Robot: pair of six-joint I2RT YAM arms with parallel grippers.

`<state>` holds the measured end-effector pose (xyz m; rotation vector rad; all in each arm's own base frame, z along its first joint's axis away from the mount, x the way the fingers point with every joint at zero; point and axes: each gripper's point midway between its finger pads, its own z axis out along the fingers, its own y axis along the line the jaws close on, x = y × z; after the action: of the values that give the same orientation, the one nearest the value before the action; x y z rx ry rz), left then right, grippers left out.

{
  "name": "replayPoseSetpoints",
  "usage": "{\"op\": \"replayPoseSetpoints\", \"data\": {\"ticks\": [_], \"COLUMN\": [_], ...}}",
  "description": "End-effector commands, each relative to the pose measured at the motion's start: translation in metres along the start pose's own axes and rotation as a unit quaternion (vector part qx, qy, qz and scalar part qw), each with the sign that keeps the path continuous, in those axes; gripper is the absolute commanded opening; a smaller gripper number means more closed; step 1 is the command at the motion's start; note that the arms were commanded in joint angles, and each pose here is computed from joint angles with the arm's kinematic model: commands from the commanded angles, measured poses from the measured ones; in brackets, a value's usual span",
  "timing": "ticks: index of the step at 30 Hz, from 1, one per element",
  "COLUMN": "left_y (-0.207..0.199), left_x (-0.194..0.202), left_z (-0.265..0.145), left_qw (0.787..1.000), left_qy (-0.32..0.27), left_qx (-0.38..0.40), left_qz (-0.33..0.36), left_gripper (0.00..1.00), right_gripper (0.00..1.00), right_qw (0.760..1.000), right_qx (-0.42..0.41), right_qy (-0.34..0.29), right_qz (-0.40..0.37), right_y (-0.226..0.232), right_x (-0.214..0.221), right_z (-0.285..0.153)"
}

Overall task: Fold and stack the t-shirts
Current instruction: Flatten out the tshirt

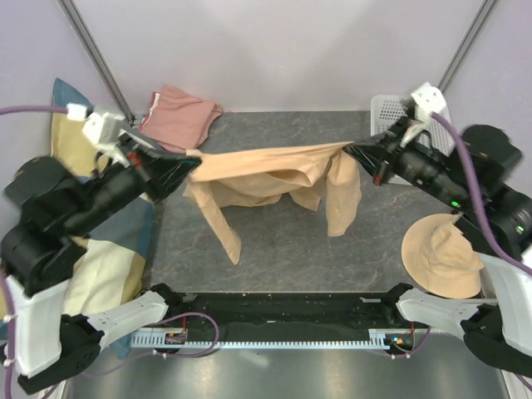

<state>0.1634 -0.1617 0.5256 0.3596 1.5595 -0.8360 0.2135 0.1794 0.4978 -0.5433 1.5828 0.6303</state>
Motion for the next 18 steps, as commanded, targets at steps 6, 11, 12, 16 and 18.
{"op": "replayPoseSetpoints", "data": {"ticks": [6, 11, 12, 16, 18], "left_y": [-0.097, -0.032, -0.009, 0.083, 0.123], "left_x": [-0.054, -0.050, -0.030, 0.032, 0.075], "left_z": [-0.135, -0.076, -0.045, 0.054, 0.111], "left_qw": [0.972, 0.991, 0.995, 0.986, 0.975], "left_qy": [-0.111, -0.117, -0.092, -0.026, 0.021], "left_qx": [0.208, 0.051, 0.011, -0.158, -0.211], "left_qz": [0.014, 0.033, 0.029, 0.044, 0.060], "left_gripper": [0.02, 0.02, 0.02, 0.02, 0.02], "right_gripper": [0.00, 0.00, 0.00, 0.00, 0.00], "right_qw": [0.982, 0.989, 0.990, 0.985, 0.975], "right_qx": [-0.081, 0.011, 0.054, 0.167, 0.222], "right_qy": [-0.173, -0.146, -0.133, -0.035, 0.005], "right_qz": [-0.008, 0.008, 0.014, 0.023, 0.026], "right_y": [0.050, 0.009, -0.010, -0.069, -0.098], "right_x": [-0.096, -0.070, -0.057, 0.038, 0.077], "right_z": [-0.121, -0.072, -0.057, 0.030, 0.070]}}
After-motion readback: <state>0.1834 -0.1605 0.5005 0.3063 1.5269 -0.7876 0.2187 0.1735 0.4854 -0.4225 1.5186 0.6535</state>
